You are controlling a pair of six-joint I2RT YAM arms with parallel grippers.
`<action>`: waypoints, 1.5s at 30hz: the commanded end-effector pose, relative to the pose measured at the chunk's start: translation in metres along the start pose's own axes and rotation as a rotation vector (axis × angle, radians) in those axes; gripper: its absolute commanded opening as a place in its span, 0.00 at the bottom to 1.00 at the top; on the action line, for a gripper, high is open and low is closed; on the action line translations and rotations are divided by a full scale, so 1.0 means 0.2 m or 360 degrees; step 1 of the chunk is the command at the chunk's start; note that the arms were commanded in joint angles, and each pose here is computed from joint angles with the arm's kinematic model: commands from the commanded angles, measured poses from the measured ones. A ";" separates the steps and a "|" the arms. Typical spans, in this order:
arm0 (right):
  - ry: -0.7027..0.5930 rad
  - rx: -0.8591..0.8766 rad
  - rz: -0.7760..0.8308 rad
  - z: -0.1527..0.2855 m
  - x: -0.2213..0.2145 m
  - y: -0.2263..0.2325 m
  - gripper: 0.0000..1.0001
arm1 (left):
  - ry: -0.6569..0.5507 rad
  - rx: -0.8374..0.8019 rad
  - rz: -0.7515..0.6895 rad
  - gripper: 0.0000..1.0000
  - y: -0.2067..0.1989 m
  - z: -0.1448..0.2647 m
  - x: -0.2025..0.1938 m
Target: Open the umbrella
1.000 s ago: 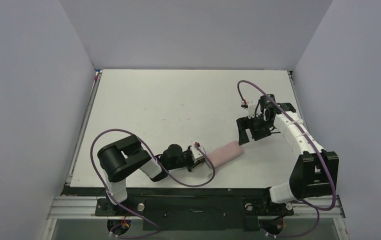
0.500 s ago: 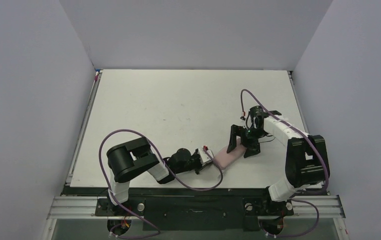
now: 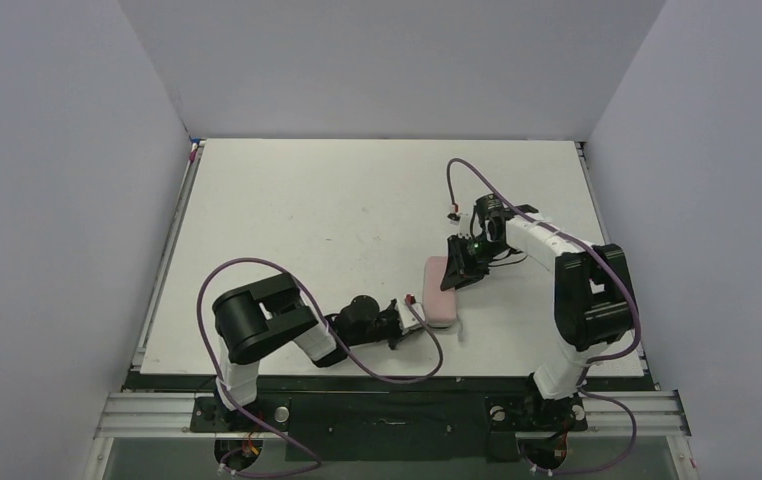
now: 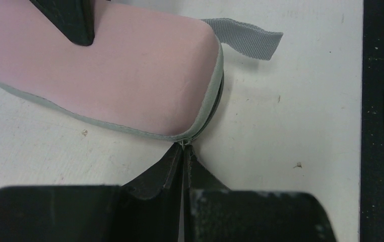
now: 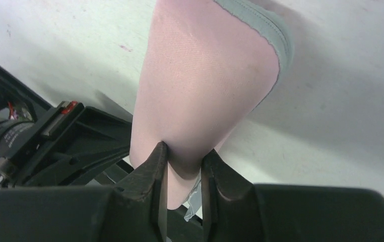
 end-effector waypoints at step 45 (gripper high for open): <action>-0.0194 -0.0285 -0.0147 0.44 0.20 -0.16 0.71 | 0.0112 0.0188 0.0053 0.00 0.13 0.02 0.00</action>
Point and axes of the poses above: each gripper's point midway between its finger pads, its own z axis back along the fingers, its own y axis along the line the jaws close on, x = y × z, the point moved 8 cm from there along z, back along the fingers, and after that the axes turned 11 degrees about -z, right-handed, at the moved point
